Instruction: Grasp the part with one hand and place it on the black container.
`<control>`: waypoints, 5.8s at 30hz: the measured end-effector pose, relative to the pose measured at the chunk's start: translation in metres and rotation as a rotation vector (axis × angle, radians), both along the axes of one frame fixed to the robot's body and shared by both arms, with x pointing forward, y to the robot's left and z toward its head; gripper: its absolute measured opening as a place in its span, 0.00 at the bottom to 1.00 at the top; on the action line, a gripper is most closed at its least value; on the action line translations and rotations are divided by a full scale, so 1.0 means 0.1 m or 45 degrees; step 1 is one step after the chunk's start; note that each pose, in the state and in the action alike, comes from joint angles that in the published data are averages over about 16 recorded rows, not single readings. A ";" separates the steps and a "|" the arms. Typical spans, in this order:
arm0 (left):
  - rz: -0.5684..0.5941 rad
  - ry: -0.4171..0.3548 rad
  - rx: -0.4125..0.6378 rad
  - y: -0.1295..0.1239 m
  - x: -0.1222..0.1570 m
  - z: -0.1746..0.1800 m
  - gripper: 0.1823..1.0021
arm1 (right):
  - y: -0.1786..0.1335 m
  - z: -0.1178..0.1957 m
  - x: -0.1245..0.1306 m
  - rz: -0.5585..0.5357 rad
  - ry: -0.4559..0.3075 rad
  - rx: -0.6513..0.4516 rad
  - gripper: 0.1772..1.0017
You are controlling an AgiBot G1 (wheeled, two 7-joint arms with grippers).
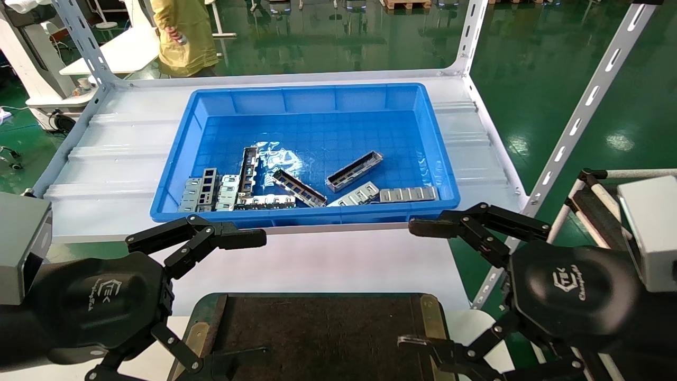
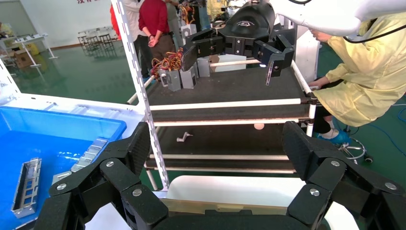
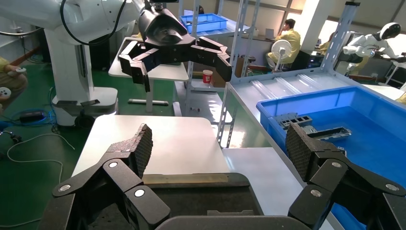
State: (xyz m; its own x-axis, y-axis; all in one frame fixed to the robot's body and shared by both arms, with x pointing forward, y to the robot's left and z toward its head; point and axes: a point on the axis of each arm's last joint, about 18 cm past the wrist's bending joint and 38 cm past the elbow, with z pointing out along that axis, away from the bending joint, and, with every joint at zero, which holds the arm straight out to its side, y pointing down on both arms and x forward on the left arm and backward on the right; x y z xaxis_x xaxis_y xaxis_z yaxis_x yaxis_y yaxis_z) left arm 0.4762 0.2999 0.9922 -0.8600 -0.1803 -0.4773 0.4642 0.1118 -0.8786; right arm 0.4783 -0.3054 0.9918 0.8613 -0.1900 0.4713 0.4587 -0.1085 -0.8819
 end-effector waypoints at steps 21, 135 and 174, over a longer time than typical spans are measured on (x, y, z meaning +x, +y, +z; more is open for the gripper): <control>0.107 -0.017 -0.043 -0.18 0.35 0.08 1.00 | 0.00 0.00 0.00 0.000 0.000 0.000 1.00; 0.908 0.199 -0.101 -1.38 2.91 -0.13 0.23 | 0.00 0.00 0.00 0.000 0.000 0.000 0.14; 0.252 0.145 -0.093 -1.02 1.74 0.01 0.21 | 0.00 0.00 0.00 0.000 0.000 0.000 0.02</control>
